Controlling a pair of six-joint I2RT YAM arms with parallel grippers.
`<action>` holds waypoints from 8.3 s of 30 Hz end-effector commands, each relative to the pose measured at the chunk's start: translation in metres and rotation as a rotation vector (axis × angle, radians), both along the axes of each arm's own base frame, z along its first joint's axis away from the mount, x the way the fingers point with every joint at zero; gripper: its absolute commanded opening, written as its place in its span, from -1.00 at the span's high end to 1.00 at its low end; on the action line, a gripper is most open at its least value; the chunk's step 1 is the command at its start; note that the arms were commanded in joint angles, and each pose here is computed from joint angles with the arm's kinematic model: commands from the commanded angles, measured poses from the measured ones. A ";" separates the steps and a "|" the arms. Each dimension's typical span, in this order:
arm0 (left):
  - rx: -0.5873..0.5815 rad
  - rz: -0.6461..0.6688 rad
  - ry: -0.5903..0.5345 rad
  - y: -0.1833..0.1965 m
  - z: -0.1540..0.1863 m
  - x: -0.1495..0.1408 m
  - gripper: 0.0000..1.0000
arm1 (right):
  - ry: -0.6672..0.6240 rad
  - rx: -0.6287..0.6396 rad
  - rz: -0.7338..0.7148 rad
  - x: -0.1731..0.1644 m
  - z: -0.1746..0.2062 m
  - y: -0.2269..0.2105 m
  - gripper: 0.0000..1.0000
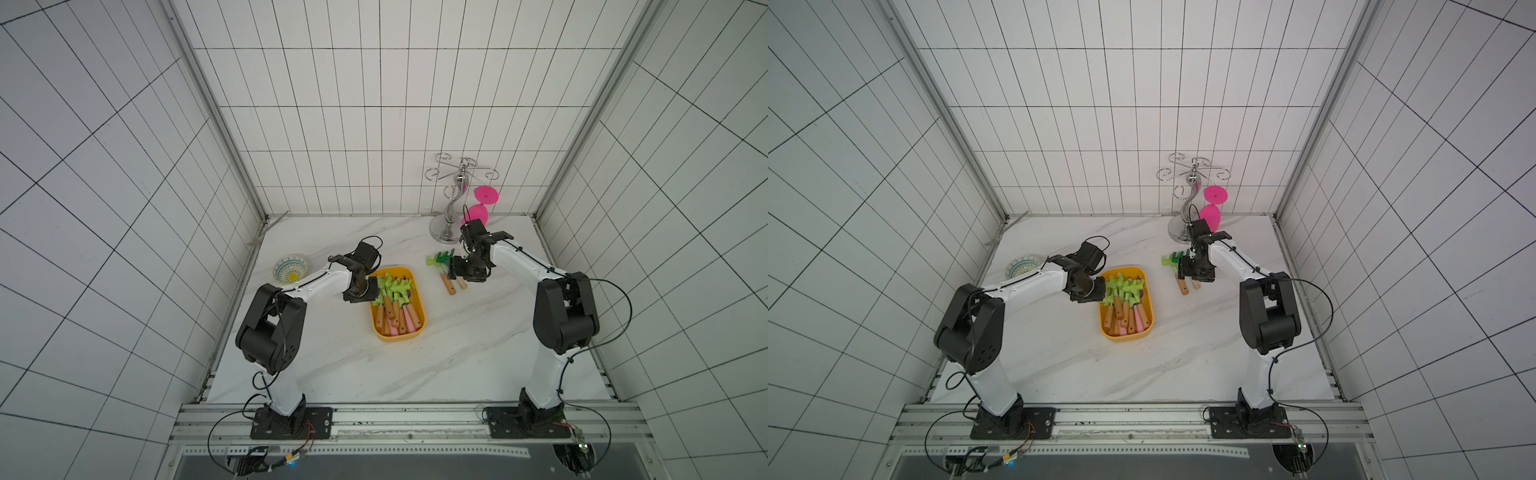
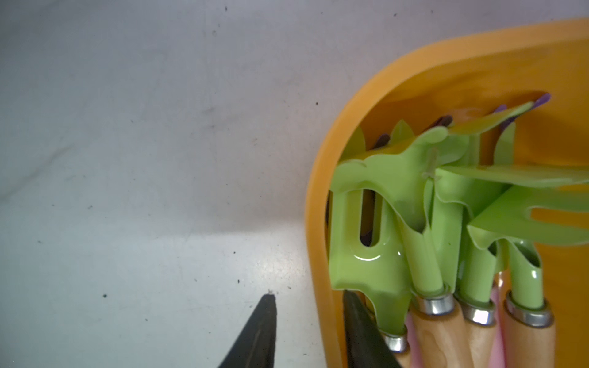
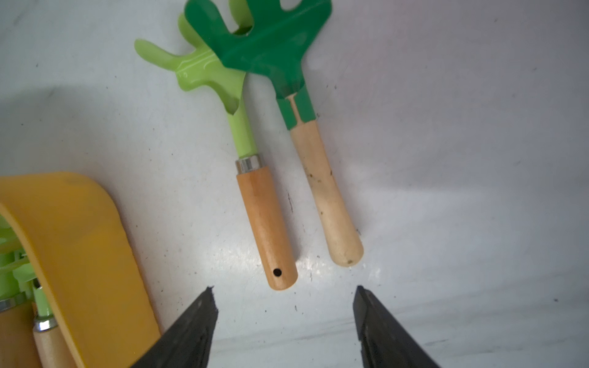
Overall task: Put the rake into the storage box
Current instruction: Move the storage box to the center of the board, then pick up the rake at the center of the board, then place the rake in the storage box, then adjust the storage box at the center of the board.
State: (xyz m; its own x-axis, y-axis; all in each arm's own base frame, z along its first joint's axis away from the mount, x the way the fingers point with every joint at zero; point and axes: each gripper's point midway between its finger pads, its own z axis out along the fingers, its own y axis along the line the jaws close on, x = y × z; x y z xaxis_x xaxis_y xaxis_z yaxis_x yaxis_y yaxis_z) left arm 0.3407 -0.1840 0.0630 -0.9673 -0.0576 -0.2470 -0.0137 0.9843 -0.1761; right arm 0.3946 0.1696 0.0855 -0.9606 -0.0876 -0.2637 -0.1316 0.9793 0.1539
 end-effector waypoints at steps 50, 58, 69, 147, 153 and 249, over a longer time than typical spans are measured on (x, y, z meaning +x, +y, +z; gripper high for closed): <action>-0.019 -0.040 -0.220 0.018 0.090 -0.013 -0.39 | 0.088 -0.188 0.240 -0.002 -0.081 0.038 0.38; -0.026 -0.035 -0.213 0.017 0.088 -0.014 -0.39 | 0.100 -0.157 0.236 -0.007 -0.081 0.043 0.55; -0.057 -0.030 -0.224 0.012 0.094 -0.011 -0.39 | 0.116 0.280 0.270 -0.031 -0.008 0.105 0.63; -0.689 -0.204 -0.443 -0.106 0.147 -0.007 0.75 | -0.219 0.373 0.518 -0.139 0.124 0.180 0.10; -0.659 -0.206 -0.397 -0.102 0.120 -0.010 0.83 | -0.279 0.281 0.472 -0.133 0.126 0.157 -0.30; -0.153 -0.009 -0.198 0.005 0.028 -0.025 -0.40 | -0.256 -0.108 0.467 -0.071 0.063 0.112 -0.20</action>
State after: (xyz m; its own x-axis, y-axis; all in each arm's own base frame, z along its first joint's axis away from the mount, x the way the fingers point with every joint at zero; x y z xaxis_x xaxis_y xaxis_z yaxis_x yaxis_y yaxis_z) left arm 0.3069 -0.1711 0.0877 -0.9014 -0.1120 -0.4181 0.0207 0.9537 -0.3001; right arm 0.3131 0.3120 0.1754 -0.6377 -0.5639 -0.5248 -0.6325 0.7722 -0.0612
